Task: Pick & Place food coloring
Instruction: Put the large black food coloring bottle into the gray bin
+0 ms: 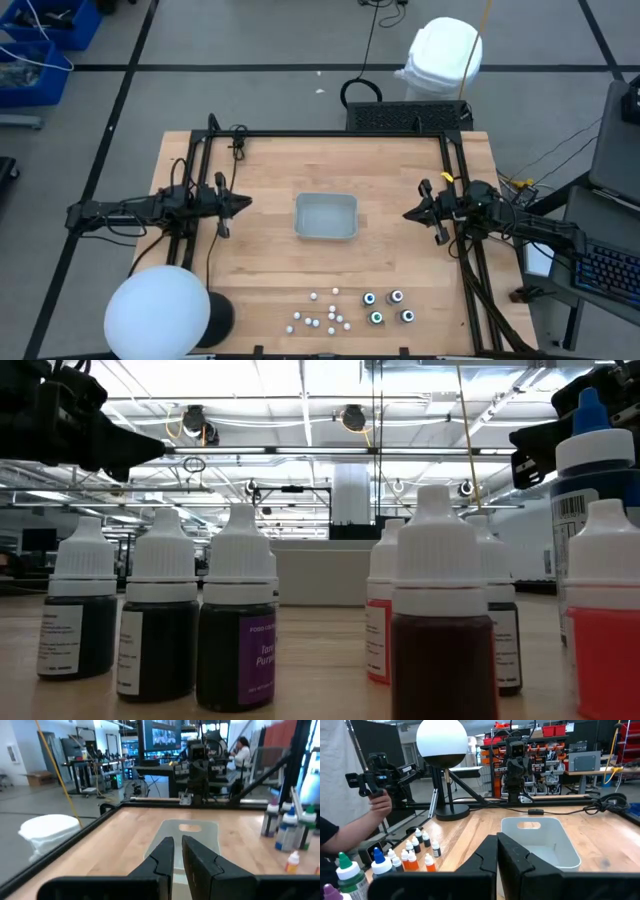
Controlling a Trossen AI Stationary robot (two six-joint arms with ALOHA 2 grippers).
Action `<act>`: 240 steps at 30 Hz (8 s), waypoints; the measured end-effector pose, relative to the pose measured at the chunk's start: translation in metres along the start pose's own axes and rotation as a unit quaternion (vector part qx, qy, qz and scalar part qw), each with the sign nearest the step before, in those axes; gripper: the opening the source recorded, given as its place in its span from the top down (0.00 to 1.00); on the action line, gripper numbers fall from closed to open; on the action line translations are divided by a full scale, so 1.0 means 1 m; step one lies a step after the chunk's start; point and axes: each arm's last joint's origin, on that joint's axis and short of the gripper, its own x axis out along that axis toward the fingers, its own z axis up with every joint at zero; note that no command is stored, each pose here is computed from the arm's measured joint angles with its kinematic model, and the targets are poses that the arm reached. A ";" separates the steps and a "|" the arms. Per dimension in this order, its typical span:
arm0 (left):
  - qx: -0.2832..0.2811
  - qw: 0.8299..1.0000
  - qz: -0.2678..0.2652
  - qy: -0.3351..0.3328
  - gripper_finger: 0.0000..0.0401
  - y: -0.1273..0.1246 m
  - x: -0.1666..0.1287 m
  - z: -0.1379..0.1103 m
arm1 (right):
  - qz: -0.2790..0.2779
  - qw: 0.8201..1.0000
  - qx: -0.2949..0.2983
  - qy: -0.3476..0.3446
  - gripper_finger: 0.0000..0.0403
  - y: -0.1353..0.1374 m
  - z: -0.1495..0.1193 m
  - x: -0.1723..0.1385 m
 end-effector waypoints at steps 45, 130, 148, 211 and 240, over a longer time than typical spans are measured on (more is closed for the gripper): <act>-0.105 0.994 0.024 -0.027 0.88 0.002 0.000 0.005 | -0.103 0.957 -0.095 0.255 1.00 0.051 0.209 0.064; -0.011 1.000 0.016 -0.021 0.88 0.001 0.000 0.004 | -0.082 0.860 0.102 0.493 0.45 0.239 0.007 0.122; -0.012 1.000 0.016 -0.025 0.88 0.001 0.000 0.005 | -0.068 0.858 0.110 0.498 0.59 0.237 -0.003 0.120; 0.010 0.998 0.030 -0.056 0.88 0.002 -0.001 0.011 | -0.155 0.916 -0.011 0.370 0.73 -0.028 0.139 0.218; 0.024 0.998 0.035 -0.055 0.88 0.002 -0.001 0.011 | -0.119 0.886 -0.053 0.444 0.73 -0.084 0.085 0.332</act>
